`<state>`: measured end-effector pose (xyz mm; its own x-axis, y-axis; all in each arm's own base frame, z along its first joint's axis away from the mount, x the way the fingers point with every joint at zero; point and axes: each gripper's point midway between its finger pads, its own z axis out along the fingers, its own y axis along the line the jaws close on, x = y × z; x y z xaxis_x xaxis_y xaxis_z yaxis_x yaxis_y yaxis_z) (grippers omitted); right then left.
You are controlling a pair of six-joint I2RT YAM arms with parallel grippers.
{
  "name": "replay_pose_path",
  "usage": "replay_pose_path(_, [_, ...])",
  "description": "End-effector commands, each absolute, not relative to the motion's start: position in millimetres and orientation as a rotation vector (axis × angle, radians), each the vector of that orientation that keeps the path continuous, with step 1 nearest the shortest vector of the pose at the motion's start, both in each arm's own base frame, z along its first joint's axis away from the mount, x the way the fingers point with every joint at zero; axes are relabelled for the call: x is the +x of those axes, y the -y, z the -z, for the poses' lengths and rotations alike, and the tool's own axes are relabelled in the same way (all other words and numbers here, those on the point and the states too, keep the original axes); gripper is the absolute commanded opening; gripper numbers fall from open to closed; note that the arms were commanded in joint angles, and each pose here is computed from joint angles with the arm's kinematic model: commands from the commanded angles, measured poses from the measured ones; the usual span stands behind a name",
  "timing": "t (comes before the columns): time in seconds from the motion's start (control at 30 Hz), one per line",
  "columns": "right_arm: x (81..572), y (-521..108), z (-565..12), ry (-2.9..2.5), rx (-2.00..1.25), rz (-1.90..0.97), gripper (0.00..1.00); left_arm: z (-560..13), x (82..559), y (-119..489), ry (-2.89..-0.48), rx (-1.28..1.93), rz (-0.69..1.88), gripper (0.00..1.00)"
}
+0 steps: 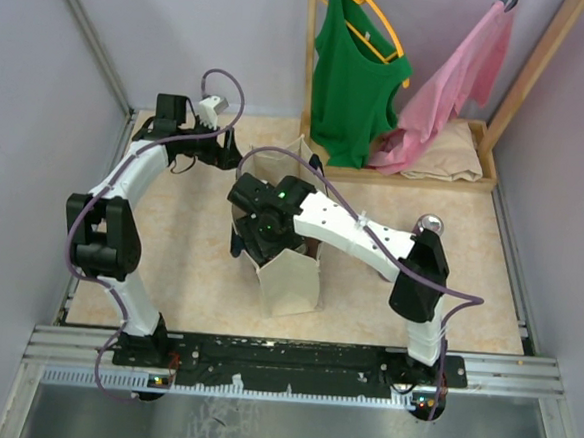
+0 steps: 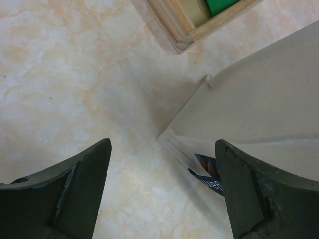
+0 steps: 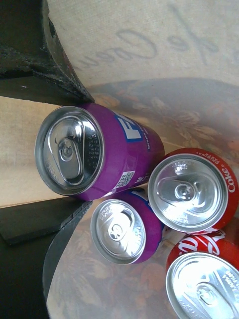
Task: Place the beverage into the canvas bag
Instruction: Place the drink in the canvas bag.
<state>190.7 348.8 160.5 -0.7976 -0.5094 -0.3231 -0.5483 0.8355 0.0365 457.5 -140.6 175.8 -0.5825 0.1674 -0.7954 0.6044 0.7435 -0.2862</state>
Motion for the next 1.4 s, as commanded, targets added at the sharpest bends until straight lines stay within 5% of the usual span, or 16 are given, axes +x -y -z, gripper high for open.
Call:
replay_pose_path(0.0, [205,-359,-196,-2.563,-0.759,-0.308,0.00,-190,467,142,-2.095,0.582,0.706,0.90])
replay_pose_path(0.87, [208,-356,-151,-2.582,-0.803,-0.258,0.01,-192,459,142,-2.095,0.580,0.716,0.90])
replay_pose_path(0.93, [208,-356,-148,-2.586,-0.806,-0.252,0.09,-192,458,142,-2.096,0.579,0.718,0.90])
replay_pose_path(1.2, [206,-353,-141,-2.594,-0.818,-0.240,0.67,-191,458,142,-2.099,0.579,0.716,0.90])
replay_pose_path(1.37, [207,-353,-142,-2.581,-0.824,-0.244,0.84,-191,458,142,-2.099,0.580,0.715,0.90])
